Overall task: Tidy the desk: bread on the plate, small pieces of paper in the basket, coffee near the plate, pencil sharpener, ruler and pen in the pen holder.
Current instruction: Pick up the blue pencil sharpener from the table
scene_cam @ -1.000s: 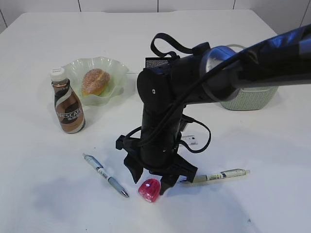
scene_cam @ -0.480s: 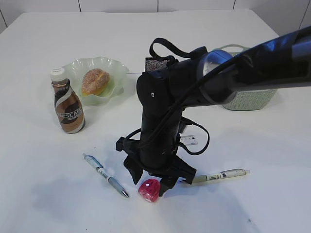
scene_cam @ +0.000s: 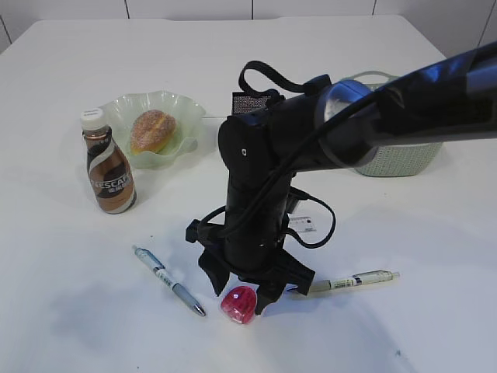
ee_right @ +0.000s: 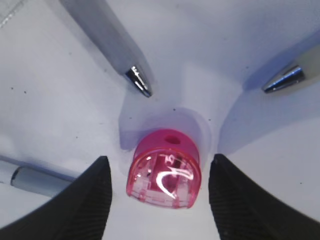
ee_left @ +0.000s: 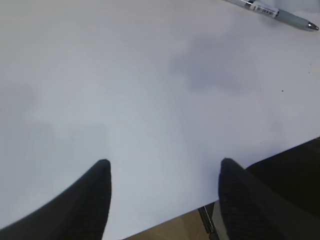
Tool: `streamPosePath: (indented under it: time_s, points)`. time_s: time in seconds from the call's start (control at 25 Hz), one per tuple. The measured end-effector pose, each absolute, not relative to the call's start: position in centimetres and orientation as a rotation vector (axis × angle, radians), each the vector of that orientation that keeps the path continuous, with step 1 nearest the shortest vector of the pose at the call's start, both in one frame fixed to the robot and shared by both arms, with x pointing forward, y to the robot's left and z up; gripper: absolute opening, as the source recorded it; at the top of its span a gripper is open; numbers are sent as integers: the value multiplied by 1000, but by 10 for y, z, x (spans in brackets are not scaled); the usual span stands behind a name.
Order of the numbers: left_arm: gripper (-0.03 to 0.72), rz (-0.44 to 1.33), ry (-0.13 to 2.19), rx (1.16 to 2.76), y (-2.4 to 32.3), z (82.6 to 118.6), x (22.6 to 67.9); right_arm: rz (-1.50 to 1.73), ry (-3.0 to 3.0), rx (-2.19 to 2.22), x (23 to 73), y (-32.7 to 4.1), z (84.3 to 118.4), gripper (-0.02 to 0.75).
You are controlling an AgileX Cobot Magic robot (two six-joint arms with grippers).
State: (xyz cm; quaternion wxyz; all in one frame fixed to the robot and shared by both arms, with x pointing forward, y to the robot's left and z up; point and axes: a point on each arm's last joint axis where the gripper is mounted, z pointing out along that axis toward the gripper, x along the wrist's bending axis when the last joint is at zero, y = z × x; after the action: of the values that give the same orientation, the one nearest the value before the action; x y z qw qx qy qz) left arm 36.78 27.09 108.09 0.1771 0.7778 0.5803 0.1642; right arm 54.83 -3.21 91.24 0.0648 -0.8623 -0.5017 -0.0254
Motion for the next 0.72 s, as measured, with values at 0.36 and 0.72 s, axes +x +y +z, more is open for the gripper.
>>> streamPosePath:
  time_s: [0.36,0.72]
  points:
    - [474,464,1643,2202,271,1081,368,-66,-1536,-2616,549,-34,912,480]
    - [474,464,1643,2202,271,1081,368,-65,-1525,-2621,549,-34,912,480]
